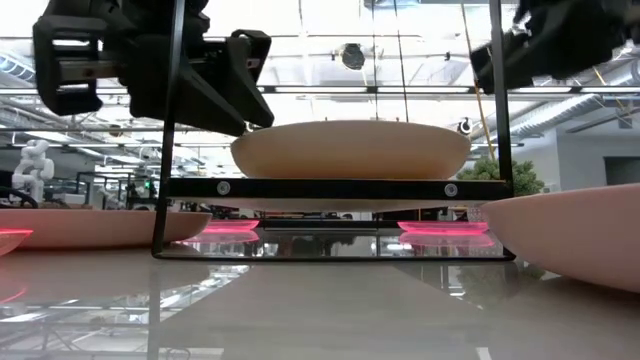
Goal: Place and stack plates onto a shelf
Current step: Put the brown plate on the shelf, then put the right pink plate on the shelf
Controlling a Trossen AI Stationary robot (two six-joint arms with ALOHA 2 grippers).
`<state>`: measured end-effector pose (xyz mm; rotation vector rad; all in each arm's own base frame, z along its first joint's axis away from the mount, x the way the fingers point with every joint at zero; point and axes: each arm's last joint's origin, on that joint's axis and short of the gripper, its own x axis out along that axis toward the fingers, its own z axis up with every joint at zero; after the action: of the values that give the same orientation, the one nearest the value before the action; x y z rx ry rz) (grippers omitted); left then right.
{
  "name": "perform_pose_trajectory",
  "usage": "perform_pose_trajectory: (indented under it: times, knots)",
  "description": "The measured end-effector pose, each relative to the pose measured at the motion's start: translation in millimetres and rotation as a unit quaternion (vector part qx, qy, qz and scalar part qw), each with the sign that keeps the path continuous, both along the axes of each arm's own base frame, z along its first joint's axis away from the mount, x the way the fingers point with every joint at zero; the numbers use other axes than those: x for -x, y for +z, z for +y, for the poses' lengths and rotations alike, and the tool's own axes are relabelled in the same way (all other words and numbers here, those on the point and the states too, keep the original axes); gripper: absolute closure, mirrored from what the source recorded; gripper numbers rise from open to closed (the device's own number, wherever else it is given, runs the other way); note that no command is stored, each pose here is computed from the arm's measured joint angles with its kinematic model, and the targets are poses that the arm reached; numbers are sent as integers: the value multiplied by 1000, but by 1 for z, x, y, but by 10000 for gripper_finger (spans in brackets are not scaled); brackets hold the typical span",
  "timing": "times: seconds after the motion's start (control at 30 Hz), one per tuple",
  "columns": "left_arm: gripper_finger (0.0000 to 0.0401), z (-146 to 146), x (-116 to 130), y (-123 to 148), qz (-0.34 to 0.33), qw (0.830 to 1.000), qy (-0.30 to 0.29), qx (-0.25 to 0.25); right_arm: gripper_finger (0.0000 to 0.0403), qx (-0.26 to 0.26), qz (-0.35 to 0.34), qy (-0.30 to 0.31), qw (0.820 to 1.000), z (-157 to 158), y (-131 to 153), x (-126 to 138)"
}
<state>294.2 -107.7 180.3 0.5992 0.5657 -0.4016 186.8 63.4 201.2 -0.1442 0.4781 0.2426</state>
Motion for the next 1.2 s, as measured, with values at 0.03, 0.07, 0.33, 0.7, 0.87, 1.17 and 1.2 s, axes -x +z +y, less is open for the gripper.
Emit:
perform_pose_trajectory:
  times: [0.03, 0.07, 0.33, 0.7, 0.87, 1.17, 1.2]
  knots:
    - [256, 1, 0, 0, -2, 1000, 8, -6, 291, 3, 2, 1, 1000, 0, -5, 1]
    - [256, 1, 0, 0, -4, 1000, 11, -14, 299, 4, 2, 2, 1000, -1, -10, 2]
    - [256, 2, 2, 2, -8, 999, 10, -49, 368, 3, 1, 2, 1000, -1, -38, 4]
    - [256, 11, 30, 34, 3, 995, 69, -69, 401, 16, 5, 0, 1000, 0, -53, -8]
    - [256, 18, 42, 41, 19, 991, 122, -55, 402, 20, 4, -10, 1000, -3, -59, -15]
    - [256, 29, 52, 38, 42, 964, 260, -46, 403, 24, -12, 22, 999, -2, -63, -21]
    - [256, 30, 52, 37, 46, 962, 267, -41, 403, 24, -13, 21, 999, -2, -62, -21]
